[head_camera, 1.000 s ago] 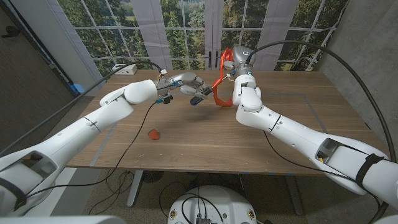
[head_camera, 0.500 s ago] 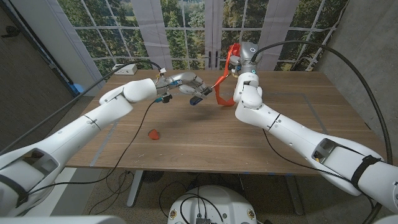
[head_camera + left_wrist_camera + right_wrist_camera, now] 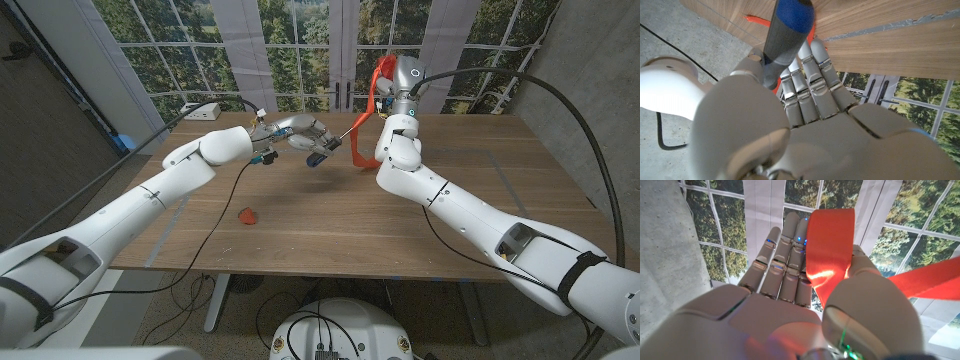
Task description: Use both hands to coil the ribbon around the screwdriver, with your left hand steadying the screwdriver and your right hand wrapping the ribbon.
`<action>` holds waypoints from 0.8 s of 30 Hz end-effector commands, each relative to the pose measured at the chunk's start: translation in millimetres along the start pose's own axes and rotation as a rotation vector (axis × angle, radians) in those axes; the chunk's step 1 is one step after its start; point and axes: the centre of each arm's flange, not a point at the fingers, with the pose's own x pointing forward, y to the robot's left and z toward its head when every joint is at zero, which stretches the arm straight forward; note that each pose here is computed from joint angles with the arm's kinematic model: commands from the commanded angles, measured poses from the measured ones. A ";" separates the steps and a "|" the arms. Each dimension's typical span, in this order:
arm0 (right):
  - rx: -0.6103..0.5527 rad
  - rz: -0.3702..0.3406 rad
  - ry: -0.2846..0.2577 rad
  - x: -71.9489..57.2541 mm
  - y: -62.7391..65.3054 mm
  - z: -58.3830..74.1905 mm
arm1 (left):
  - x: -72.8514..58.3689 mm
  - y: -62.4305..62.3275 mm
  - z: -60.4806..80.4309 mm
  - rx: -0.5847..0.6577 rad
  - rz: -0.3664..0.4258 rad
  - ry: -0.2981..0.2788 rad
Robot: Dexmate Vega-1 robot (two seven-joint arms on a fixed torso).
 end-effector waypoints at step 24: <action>-0.013 0.089 -0.013 -35.0 -3.7 -1.5 | -2.2 -3.4 3.9 0.008 0.033 -0.025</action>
